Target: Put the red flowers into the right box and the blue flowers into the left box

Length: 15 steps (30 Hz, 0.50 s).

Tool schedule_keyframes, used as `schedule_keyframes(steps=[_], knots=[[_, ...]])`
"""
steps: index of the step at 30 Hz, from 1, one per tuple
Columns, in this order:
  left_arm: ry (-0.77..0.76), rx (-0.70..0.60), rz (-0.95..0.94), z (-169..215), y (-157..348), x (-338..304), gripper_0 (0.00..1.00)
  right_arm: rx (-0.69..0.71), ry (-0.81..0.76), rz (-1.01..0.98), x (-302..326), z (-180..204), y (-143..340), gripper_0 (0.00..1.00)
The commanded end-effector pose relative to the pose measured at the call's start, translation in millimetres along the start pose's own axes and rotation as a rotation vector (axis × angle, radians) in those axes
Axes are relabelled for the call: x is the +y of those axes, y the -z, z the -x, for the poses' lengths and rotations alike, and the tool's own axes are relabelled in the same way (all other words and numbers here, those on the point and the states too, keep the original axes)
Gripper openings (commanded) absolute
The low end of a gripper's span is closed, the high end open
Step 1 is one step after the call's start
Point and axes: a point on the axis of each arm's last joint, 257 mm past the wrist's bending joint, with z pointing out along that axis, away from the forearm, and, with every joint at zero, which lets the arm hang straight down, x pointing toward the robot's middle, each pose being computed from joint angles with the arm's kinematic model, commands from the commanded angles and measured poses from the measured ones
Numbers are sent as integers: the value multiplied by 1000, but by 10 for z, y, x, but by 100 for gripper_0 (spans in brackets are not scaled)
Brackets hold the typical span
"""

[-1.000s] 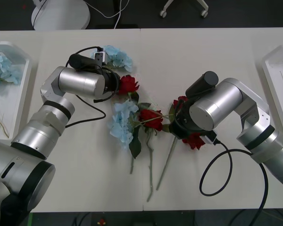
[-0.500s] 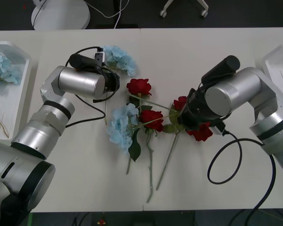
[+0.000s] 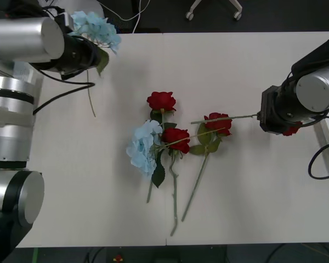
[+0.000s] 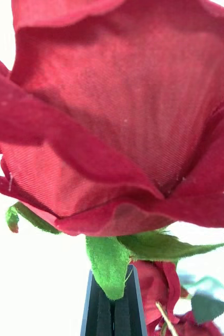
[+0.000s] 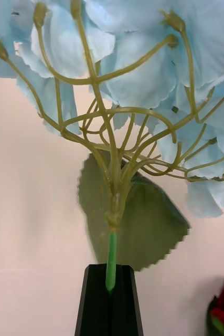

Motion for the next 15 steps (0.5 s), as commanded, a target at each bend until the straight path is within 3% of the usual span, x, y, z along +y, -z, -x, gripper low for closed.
schedule_keyframes(steps=[1, 9, 15], knots=[[76, -75, 103, 595, 588, 846, 0, -68, 297, 105, 462, 261, 477, 0], [19, -151, 328, 924, 1269, 2254, 0, -238, 901, 126, 1015, 1040, 947, 0], [47, -220, 502, 1087, 1727, 2946, 0, -351, 1169, 119, 1472, 1595, 1167, 0]])
